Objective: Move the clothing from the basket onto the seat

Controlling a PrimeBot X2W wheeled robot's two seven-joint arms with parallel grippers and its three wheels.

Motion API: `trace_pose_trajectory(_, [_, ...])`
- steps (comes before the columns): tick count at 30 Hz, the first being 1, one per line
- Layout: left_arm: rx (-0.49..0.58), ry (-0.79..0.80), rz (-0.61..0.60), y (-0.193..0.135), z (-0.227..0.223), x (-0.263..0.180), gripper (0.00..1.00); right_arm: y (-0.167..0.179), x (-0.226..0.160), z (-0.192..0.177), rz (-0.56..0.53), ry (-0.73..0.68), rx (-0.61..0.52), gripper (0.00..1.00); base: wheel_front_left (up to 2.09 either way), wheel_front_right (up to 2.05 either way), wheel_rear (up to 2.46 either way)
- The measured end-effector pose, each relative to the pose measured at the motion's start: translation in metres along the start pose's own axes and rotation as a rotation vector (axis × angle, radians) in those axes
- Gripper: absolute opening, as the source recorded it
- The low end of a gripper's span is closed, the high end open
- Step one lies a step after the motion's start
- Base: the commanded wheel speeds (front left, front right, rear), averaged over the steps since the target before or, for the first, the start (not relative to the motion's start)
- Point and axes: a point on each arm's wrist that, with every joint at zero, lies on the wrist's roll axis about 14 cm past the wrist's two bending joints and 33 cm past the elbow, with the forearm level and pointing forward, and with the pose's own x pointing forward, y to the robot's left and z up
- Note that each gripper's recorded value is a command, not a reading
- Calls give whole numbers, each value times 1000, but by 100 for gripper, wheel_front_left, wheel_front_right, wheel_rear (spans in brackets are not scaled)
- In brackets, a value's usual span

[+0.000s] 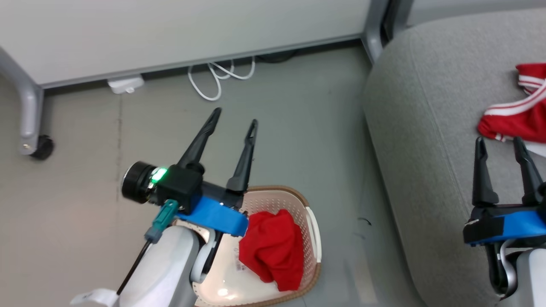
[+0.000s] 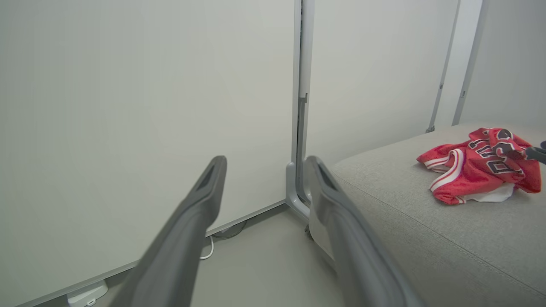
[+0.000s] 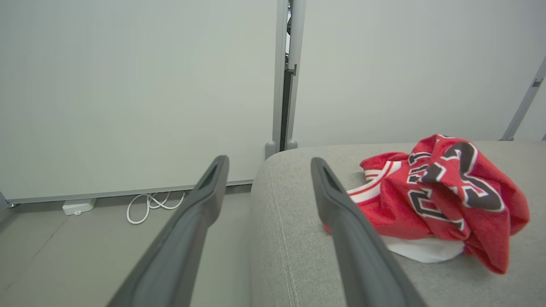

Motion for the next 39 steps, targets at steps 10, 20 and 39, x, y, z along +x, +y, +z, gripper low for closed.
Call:
trace_pose_trajectory(10, [38, -48, 247, 57, 28, -65, 100, 56, -12, 26, 147, -72, 38, 100, 0, 0, 0])
trace_pose_trajectory(20, [47, -42, 357, 77, 29, -112, 100, 71, -33, 27, 183, -69, 62, 100, 0, 0, 0])
trace_pose_trajectory(39, [40, -36, 409, 86, 27, -132, 100, 85, -45, 24, 220, -55, 78, 100, 0, 0, 0])
